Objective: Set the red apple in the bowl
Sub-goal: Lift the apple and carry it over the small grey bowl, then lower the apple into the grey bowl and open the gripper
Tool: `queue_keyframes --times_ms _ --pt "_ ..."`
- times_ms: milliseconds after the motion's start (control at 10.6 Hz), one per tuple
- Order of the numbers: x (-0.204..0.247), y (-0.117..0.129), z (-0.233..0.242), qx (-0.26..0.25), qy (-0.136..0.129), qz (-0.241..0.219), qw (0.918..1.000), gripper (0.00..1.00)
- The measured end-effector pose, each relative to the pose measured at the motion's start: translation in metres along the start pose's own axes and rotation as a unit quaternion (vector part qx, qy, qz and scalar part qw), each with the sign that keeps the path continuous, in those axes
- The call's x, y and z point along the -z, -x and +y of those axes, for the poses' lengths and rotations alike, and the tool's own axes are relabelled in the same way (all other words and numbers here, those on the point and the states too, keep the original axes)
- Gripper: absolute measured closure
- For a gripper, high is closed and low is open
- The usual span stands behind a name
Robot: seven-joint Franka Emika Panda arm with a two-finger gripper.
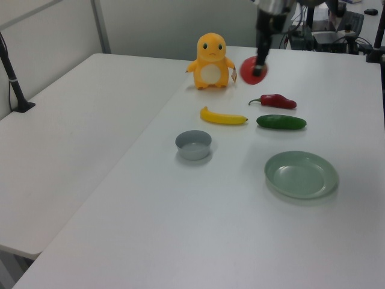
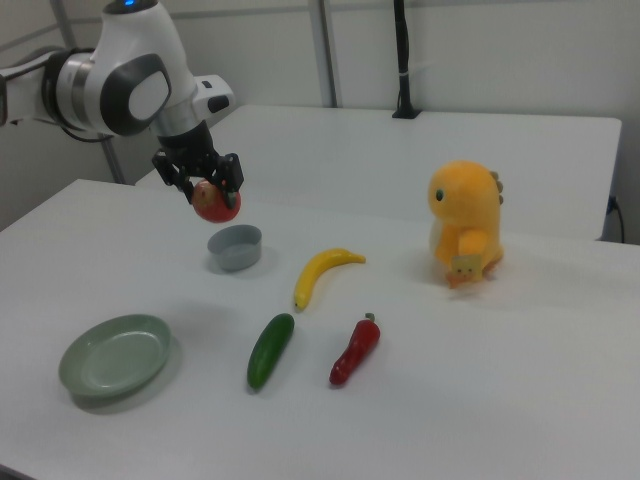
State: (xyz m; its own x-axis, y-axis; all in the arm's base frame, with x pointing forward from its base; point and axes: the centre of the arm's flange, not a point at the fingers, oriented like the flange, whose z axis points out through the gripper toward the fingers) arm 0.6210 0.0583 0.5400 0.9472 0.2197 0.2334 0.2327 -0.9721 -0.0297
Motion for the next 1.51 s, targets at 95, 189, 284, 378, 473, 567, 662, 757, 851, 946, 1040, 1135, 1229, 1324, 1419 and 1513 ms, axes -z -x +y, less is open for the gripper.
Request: queue_keyframes --times_ms 95,189,284,378,473,567,662,757,851,946,1040,1135,1229,1324,1419,1513 --pt "-0.011 -0.012 -0.013 -0.015 -0.001 0.028 0.9995 0.26" --pt "-0.023 -0.024 -0.025 -0.029 -0.004 0.06 0.9978 0.26" --pt "-0.034 -0.034 -0.033 -0.043 -0.007 0.088 0.9951 0.26" --pt "-0.047 -0.042 -0.041 -0.052 -0.012 0.113 0.9922 0.26" --pt "-0.057 -0.048 -0.048 -0.056 -0.016 0.13 0.9898 0.26" --pt "-0.07 -0.053 -0.055 -0.057 -0.019 0.15 0.9869 0.26" --pt "-0.085 -0.058 -0.062 -0.055 -0.022 0.168 0.9841 0.26" --pt "-0.103 -0.061 -0.068 -0.052 -0.024 0.177 0.9826 0.26" --pt "-0.121 -0.061 -0.073 -0.05 -0.026 0.176 0.9828 0.26" --pt "-0.14 -0.061 -0.075 -0.049 -0.028 0.173 0.9834 0.26" --pt "-0.158 -0.06 -0.078 -0.048 -0.029 0.168 0.9842 0.26" --pt "-0.173 -0.058 -0.081 -0.047 -0.031 0.162 0.9852 0.26" --pt "-0.186 -0.057 -0.085 -0.045 -0.032 0.155 0.9864 0.26" --pt "-0.194 -0.057 -0.089 -0.043 -0.033 0.153 0.9867 0.26" --pt "-0.202 -0.057 -0.093 -0.041 -0.035 0.151 0.987 0.26" --pt "-0.208 -0.058 -0.096 -0.039 -0.036 0.151 0.9871 0.26"
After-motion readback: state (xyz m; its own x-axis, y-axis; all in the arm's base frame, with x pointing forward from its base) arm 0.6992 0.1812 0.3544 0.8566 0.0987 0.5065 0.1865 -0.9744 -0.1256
